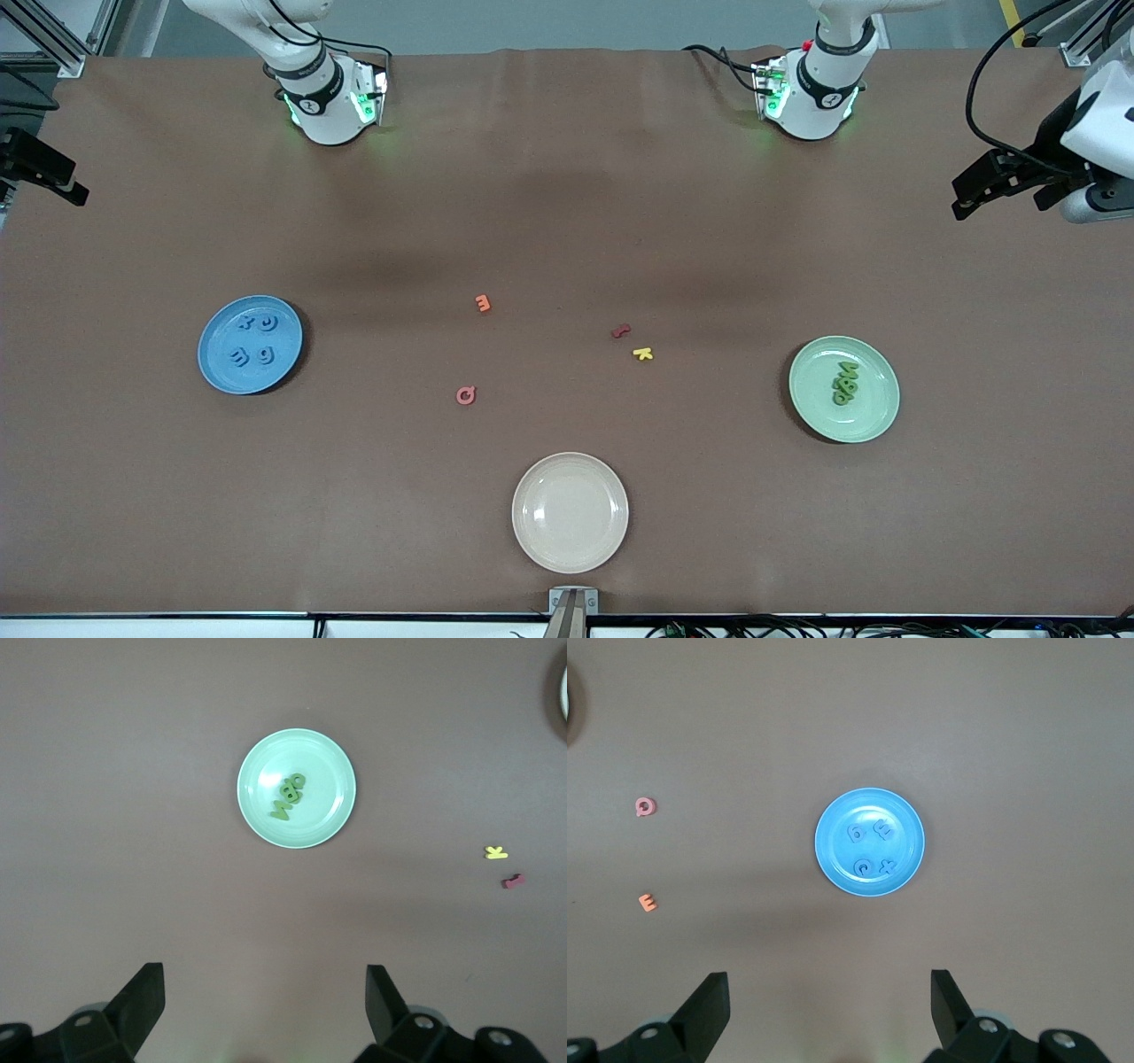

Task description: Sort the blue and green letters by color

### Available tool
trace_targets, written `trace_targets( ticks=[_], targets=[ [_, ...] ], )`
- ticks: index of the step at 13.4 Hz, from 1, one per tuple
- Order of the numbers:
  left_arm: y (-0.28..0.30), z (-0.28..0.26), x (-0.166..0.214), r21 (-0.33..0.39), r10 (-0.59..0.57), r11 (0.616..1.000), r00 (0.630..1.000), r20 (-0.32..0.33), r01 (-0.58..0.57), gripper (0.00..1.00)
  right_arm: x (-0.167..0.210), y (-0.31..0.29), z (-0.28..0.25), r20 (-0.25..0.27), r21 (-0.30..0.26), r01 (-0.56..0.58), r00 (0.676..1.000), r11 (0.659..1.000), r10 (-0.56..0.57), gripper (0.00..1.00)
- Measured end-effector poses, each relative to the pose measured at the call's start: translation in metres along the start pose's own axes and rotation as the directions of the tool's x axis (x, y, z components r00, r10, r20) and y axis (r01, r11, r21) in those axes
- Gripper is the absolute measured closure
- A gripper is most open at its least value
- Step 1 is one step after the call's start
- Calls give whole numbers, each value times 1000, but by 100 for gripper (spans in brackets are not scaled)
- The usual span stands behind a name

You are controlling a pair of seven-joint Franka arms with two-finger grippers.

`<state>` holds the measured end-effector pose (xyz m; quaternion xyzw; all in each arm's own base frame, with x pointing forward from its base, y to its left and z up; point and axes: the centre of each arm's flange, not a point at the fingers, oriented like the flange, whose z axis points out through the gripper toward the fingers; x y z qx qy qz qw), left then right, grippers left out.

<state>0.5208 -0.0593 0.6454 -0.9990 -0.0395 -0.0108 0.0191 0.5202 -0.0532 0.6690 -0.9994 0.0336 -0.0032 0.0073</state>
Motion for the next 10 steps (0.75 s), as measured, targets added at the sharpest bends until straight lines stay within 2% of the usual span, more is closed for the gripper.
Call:
trace_targets(
  ticks=[4,10],
  targets=[
    [1,-10,-1,-2,2,1000,1000,-12,-2,0,21,0,2,-8,-2,0,1000,1000,0,0],
    [-1,-17,-3,-1,-1,1000,1000,-7,1,0,23,0,-1,-14,-3,0,1000,1000,0,0]
  ],
)
